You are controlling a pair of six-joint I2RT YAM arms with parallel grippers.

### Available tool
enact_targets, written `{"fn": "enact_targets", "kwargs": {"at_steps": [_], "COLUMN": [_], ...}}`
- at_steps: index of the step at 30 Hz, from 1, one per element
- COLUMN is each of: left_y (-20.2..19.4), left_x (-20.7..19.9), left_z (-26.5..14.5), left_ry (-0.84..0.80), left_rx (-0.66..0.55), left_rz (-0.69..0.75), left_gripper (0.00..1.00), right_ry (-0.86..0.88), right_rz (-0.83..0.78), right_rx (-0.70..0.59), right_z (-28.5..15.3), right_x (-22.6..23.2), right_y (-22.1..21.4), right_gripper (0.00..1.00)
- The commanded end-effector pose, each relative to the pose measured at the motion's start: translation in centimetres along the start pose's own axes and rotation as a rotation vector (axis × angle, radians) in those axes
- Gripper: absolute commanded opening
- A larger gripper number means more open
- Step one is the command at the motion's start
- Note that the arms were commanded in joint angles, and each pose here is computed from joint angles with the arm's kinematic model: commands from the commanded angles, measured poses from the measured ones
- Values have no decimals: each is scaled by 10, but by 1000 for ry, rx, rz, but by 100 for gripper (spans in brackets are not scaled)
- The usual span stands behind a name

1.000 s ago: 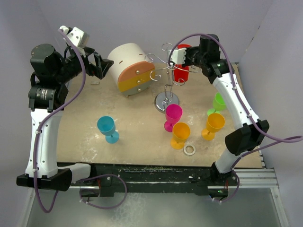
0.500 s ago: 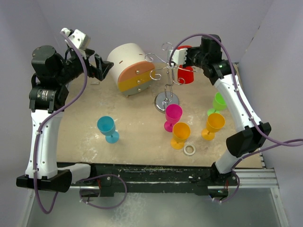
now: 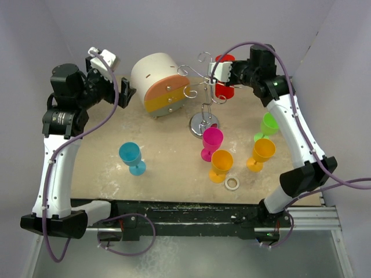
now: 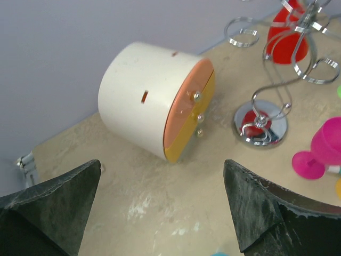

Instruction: Place the wine glass upside down on the wine glass rack

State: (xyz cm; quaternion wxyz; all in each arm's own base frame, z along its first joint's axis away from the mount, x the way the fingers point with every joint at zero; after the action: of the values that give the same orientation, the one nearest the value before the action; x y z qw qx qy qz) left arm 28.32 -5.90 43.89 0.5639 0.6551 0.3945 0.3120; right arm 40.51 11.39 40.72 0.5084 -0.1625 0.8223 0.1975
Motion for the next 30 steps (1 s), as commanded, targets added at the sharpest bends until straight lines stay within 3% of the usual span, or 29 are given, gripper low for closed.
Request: {"fn": "enact_targets", "kwargs": {"at_steps": [1,10,19,23,30], "left_y": [-27,-109,-180,-199,-220], "left_x": [10,9,-2,-6,-5], "left_z": [-9,-16,-14,-13,-12], "left_ry": [68,-72,-198,-222,-225], "left_rx": [114,494,790,878,981], "left_rz": [84,153,149,151,149], "left_gripper": [99,99,88,80,54], "right_ry": [-25,-70,-125,-131,-136], "right_rz": [62,277,463,472,493], "right_rx": [-57,-19,17,40,48], "right_z": [-33,-81,-110,-116,-122], "right_x": [-7,-8,4,9,11], "right_y": [17,26,31,29,29], "right_gripper": [32,57,64,64,64]}}
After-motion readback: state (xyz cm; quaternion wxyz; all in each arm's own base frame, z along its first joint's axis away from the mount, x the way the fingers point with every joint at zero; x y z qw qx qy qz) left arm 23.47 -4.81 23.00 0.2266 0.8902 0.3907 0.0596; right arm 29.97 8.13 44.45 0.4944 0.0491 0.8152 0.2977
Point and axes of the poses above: each gripper's point midway between its finger pads, its own z axis out along the fingers, its own x axis along the line the jaws close on, y = z × x, the point moved 7 cm from there along -z, back along the fingers, and after that the axes turned 10 degrees about -z, right-handed, at the moved point
